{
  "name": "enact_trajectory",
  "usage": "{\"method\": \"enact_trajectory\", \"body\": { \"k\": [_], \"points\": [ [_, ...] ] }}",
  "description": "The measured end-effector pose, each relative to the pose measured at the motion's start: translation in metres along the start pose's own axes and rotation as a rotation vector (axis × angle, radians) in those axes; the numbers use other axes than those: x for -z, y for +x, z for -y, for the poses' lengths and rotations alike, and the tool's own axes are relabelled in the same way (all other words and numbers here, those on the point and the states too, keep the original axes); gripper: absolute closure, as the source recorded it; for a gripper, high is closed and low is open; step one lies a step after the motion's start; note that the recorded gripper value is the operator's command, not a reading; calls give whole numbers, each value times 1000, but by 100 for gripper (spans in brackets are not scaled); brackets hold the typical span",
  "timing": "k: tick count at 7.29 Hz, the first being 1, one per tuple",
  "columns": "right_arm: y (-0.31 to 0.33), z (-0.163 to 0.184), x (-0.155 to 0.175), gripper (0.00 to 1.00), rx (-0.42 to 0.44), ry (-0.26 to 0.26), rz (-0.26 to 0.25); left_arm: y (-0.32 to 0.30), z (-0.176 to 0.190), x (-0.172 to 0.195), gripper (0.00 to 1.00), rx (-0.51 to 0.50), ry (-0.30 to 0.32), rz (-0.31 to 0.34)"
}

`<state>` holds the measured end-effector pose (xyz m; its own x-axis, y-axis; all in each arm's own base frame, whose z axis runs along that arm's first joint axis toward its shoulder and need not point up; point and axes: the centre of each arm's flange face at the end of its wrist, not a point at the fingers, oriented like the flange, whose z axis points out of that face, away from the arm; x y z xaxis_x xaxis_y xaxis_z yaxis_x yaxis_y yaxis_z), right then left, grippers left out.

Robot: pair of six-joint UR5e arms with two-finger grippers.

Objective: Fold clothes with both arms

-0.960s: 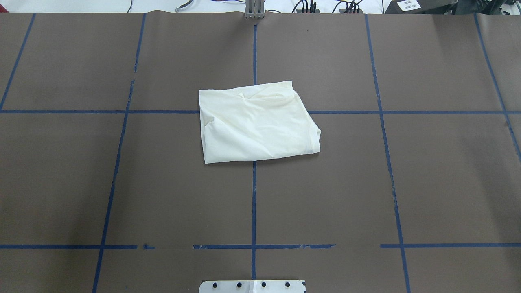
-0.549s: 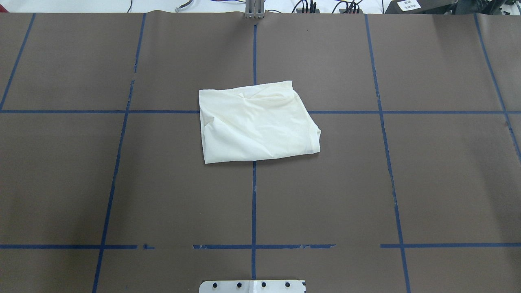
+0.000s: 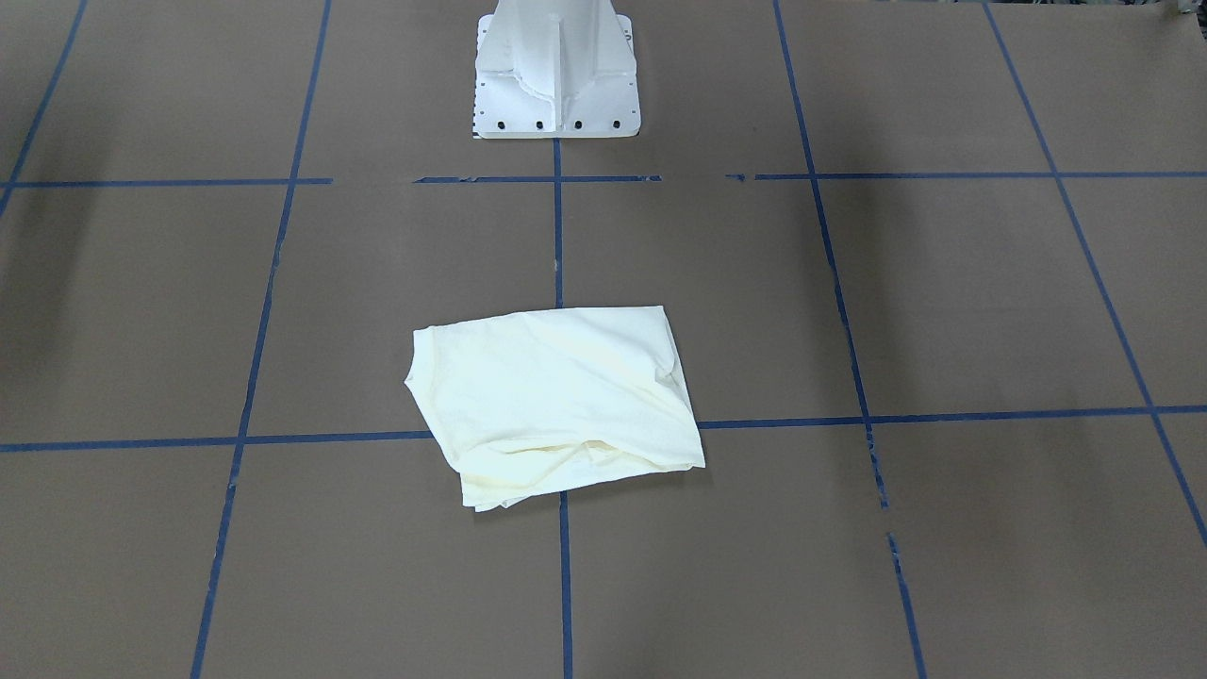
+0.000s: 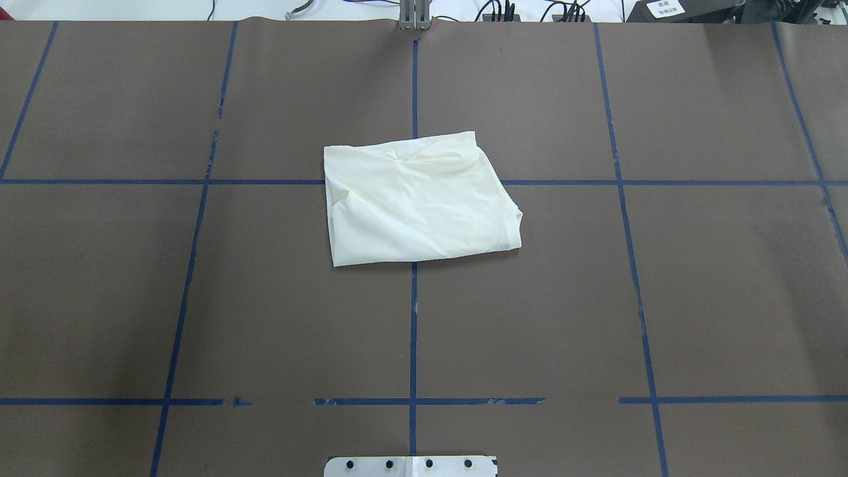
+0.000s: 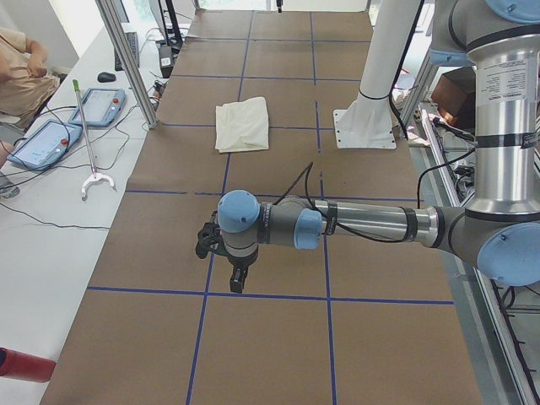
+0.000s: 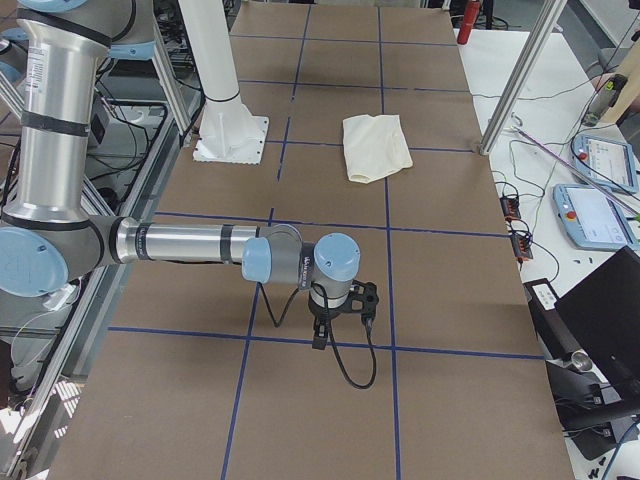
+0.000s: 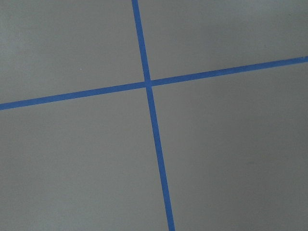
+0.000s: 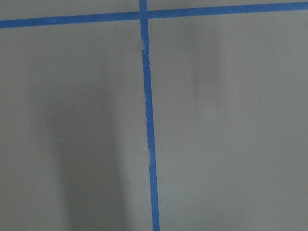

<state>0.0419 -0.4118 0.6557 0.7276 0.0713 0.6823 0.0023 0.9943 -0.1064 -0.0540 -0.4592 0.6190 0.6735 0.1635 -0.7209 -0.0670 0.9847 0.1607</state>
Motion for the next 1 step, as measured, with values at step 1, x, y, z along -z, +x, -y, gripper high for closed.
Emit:
{"method": "enact_trajectory", "body": {
  "k": [1],
  "points": [
    [0, 0, 0, 0, 2, 0, 1, 3, 6, 2, 0, -6, 6, -1]
  ]
}}
